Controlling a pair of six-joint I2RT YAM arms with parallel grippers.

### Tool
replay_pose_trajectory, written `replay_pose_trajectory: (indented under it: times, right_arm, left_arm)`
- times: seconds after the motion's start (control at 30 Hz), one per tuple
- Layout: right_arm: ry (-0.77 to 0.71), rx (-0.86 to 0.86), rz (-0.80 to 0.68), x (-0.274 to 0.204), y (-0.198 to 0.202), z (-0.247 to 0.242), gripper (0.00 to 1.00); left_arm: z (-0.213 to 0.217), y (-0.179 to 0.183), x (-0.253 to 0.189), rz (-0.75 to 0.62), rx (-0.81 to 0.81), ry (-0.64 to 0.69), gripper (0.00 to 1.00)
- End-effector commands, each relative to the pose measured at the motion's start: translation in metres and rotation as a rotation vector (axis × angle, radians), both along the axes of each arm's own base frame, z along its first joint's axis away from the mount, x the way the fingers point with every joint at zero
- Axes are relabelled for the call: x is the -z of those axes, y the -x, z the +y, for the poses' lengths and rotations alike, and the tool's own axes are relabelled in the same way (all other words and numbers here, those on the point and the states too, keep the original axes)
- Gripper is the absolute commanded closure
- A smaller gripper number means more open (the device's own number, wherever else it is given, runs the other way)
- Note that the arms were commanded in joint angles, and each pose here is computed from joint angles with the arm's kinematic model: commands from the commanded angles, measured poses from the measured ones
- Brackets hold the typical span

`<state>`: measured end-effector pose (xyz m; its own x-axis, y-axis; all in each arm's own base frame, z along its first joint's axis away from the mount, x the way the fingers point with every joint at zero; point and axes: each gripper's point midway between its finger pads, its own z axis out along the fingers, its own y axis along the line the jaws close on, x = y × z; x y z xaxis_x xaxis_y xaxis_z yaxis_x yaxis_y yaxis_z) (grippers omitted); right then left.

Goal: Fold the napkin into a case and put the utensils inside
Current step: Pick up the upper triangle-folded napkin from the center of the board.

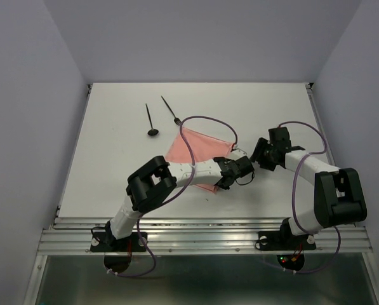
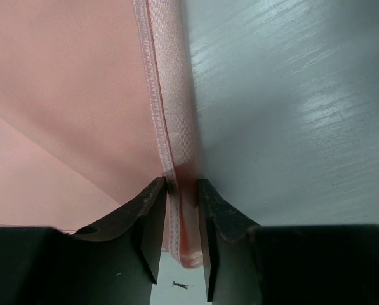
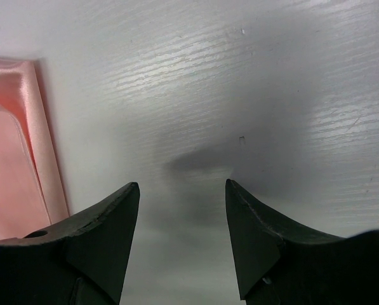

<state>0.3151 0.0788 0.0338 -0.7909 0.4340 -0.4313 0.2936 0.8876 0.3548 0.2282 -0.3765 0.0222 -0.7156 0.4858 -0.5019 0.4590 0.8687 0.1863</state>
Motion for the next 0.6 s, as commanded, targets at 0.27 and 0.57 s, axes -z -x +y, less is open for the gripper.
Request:
replay_pose_trajectory:
  times: [0.27,0.57]
  right_arm:
    - [-0.029,-0.08,-0.074,-0.022,-0.011,0.009,0.37]
    - [-0.256,-0.208,-0.089,-0.026,-0.005,0.062,0.28]
  left_arm:
    - [0.022,-0.014,0.01,0.049,-0.001,0.007,0.97]
    - [0.018,-0.013,-0.011,0.057,0.07,0.113,1.0]
